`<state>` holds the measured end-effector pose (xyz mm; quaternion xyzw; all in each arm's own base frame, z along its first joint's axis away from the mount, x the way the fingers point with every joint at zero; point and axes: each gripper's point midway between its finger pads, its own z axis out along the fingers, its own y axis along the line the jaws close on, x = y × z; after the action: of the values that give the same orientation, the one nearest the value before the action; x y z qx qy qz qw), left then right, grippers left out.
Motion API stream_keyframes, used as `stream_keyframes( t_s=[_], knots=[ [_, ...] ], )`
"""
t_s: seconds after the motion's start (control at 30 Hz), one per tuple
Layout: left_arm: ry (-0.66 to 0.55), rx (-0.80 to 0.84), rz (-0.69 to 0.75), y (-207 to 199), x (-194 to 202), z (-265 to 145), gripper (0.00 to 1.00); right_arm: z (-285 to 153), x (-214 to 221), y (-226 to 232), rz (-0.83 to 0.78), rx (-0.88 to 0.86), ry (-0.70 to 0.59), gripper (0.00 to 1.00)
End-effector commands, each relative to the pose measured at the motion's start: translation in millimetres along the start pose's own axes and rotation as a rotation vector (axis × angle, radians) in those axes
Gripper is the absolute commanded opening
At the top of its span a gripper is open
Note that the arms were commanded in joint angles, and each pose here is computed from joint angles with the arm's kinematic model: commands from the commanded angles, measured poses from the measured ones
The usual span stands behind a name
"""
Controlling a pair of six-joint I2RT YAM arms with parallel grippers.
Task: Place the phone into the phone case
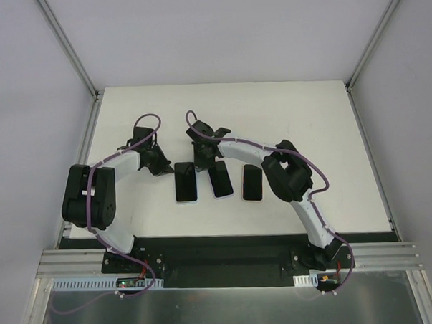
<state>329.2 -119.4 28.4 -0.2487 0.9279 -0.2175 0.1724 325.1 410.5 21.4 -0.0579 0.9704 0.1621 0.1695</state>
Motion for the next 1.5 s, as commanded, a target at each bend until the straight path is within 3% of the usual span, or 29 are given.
stream_keyframes(
  t_s=[0.0,0.43,0.73,1.0,1.47],
  knots=[
    [0.017,0.062,0.036,-28.5,4.1,2.7,0.00,3.6,-2.0,6.2,0.006,-0.008,0.002,0.02],
    [0.013,0.005,0.061,-21.8,11.8,6.8,0.00,-0.3,1.6,8.1,-0.003,-0.042,0.019,0.02],
    [-0.098,-0.045,-0.002,9.2,0.1,-32.5,0.22,2.9,10.3,31.0,-0.079,-0.193,0.072,0.07],
    [-0.083,0.013,-0.003,9.0,18.0,-44.5,0.22,6.5,23.3,57.2,-0.123,-0.308,0.110,0.09],
    [-0.042,-0.053,-0.002,37.1,33.6,-32.3,0.17,-21.3,20.9,56.6,-0.123,-0.323,0.112,0.22]
  ],
)
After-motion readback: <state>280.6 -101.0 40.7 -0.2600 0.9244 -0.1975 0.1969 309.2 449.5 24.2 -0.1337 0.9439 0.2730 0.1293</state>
